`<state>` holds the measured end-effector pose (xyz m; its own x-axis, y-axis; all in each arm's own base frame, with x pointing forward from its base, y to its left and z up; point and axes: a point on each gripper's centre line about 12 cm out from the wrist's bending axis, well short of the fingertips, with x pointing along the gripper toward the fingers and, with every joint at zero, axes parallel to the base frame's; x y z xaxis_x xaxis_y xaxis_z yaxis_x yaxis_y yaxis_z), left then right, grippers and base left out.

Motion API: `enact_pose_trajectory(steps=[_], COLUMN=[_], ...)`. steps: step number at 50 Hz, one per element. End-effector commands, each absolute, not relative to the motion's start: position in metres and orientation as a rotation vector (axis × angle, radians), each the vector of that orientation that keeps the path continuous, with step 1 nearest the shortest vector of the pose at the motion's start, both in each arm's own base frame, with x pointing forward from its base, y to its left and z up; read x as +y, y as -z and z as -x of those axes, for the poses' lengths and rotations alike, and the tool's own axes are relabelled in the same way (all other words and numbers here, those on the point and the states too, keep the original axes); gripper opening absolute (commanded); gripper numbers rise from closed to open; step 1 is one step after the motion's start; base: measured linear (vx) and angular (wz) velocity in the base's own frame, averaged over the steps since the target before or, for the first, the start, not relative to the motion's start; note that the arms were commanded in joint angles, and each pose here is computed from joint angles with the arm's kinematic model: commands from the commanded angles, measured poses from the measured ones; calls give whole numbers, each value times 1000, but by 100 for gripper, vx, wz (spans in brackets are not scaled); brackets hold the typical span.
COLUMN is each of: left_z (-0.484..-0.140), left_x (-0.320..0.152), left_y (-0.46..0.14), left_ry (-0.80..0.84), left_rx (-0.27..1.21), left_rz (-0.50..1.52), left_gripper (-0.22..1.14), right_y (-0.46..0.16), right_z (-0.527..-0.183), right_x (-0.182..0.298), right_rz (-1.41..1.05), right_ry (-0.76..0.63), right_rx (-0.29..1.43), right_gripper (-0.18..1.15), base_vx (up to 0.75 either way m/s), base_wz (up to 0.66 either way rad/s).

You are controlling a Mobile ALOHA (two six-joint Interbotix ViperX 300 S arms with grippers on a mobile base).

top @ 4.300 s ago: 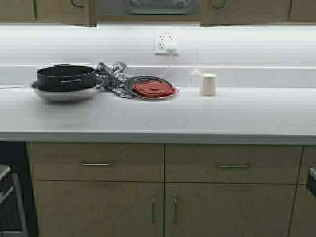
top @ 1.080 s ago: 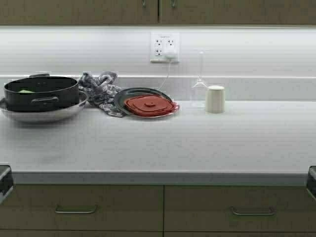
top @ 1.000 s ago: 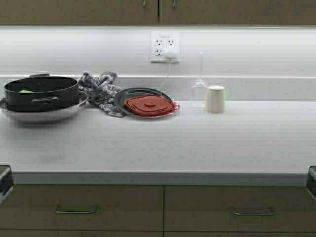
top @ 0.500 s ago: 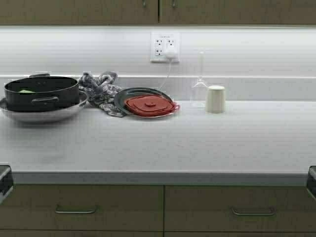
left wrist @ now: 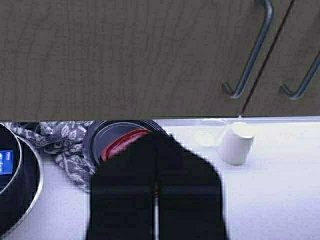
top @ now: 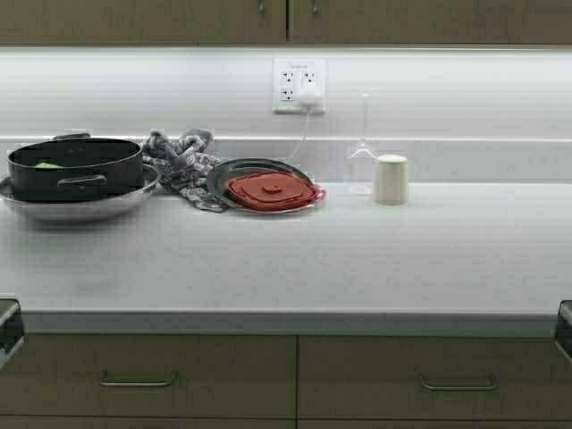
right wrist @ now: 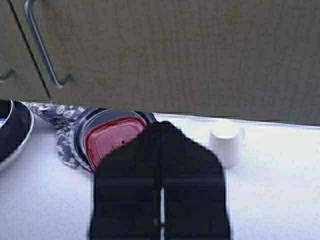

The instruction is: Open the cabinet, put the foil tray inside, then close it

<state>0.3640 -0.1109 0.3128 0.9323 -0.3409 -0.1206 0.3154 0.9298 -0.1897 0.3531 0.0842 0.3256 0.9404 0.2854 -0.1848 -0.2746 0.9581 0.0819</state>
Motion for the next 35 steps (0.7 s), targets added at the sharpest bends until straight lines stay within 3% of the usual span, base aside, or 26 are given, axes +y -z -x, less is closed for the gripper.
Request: enact_pose_trajectory(steps=[1, 35], left_z=[-363, -364], left_x=[-111, -111], left_y=[-321, -320], left_ry=[342, 341], left_rx=[128, 130], left_rz=[174, 176], left_gripper=[4, 4], right_y=[-333, -334], right_z=[-352, -353], right_x=[84, 84], right_rz=[-57, -55], right_ry=[-288, -288], right_rx=[177, 174], right_gripper=[7, 7], base_vx=[0, 0], base_wz=[0, 0])
